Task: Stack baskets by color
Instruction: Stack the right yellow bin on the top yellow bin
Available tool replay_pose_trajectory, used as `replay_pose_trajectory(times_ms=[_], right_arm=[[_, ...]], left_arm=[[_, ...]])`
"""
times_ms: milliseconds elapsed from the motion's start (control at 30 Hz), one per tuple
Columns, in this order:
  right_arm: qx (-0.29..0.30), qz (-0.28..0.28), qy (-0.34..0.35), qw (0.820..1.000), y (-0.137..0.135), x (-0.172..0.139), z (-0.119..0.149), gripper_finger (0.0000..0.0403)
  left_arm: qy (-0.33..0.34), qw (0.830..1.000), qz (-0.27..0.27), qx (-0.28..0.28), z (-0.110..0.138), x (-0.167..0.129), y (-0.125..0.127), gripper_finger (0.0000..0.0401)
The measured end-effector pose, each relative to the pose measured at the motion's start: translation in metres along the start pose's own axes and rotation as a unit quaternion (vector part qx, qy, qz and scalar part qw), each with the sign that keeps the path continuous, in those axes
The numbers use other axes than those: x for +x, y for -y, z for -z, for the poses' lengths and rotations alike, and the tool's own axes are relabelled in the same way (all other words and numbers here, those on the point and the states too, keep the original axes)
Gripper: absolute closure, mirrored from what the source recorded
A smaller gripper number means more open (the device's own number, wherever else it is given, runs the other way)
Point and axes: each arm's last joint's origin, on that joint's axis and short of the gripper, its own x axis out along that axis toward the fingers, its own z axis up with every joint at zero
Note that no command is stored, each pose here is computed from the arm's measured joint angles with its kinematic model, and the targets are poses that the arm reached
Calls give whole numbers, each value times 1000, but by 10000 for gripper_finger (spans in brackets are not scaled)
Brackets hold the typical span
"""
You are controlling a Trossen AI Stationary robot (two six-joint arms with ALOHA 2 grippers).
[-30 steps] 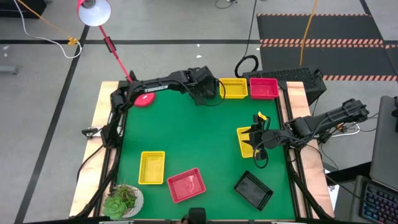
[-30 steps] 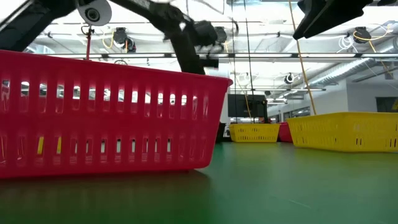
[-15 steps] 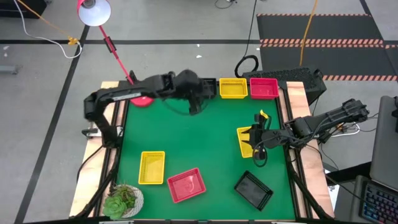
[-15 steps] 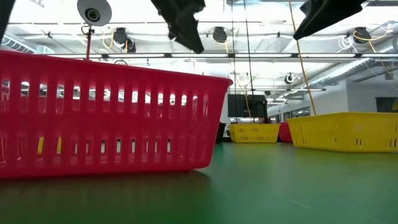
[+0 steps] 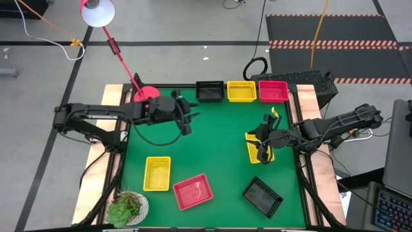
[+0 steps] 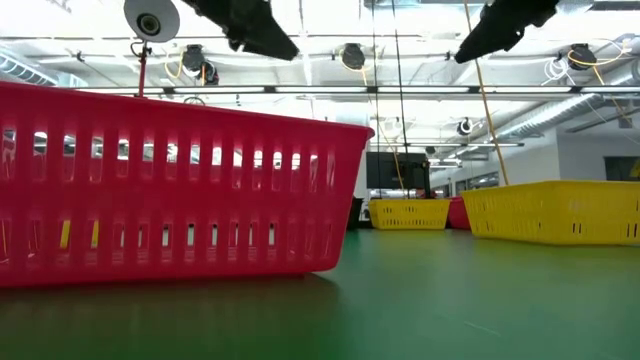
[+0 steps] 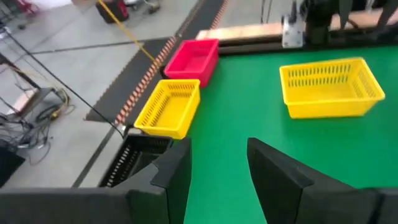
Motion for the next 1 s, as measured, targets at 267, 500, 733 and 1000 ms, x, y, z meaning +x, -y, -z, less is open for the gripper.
replay_pose_trajectory(times_ms=[267,500,733,1000], right_arm=[[18,64,-29,997,-7,29,2,252],[84,77,-73,991,-13,57,8,228],[166,49,-116,978,-18,69,14,202],[255,26,-171,951,-11,71,18,198]], left_arm=[[53,998,15,-26,19,-28,-9,242],[51,998,21,-40,33,-39,-8,242],[56,997,21,-46,32,-39,-8,242],[57,997,21,-48,32,-38,-8,242]])
